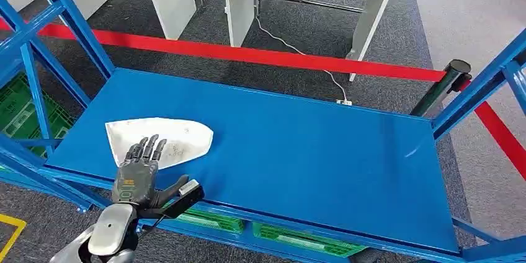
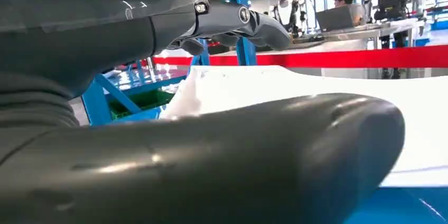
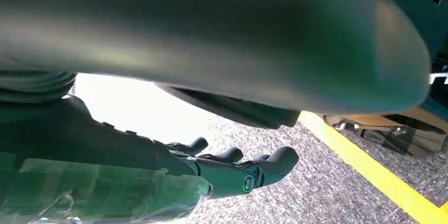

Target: Take the parts from the cabinet and place them on the table.

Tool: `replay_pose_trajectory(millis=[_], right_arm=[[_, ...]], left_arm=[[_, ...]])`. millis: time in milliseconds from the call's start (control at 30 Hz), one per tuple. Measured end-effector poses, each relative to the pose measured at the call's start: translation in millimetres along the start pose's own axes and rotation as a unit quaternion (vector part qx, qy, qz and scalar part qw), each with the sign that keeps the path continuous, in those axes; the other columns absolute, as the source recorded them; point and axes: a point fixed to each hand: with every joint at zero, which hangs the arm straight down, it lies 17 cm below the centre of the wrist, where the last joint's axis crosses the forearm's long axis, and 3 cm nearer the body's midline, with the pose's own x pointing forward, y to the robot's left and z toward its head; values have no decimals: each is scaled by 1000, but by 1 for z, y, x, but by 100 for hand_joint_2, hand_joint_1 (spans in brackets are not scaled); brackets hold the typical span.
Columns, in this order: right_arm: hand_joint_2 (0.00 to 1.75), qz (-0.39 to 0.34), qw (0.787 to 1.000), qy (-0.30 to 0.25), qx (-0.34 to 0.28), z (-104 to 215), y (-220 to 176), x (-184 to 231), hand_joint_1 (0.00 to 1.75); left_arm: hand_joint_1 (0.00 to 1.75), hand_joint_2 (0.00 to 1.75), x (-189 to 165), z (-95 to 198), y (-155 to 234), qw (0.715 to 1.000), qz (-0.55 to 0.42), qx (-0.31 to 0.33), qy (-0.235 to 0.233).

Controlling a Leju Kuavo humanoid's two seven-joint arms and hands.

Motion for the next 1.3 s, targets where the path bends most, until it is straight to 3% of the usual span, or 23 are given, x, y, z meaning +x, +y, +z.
replay_pose_trajectory(millis=[400, 433, 1300], right_arm=[[0, 0, 1000, -1, -1, 0, -1, 0, 0], [0, 0, 1000, -1, -1, 0, -1, 0, 0], [0, 6, 1000, 0, -1, 0, -3, -1, 0]], left_arm=[[0, 0, -22, -7, -29, 999, 12, -33, 21], [0, 175, -23, -8, -31, 999, 14, -34, 23], [0, 175, -46, -20, -44, 996, 46, -30, 70]])
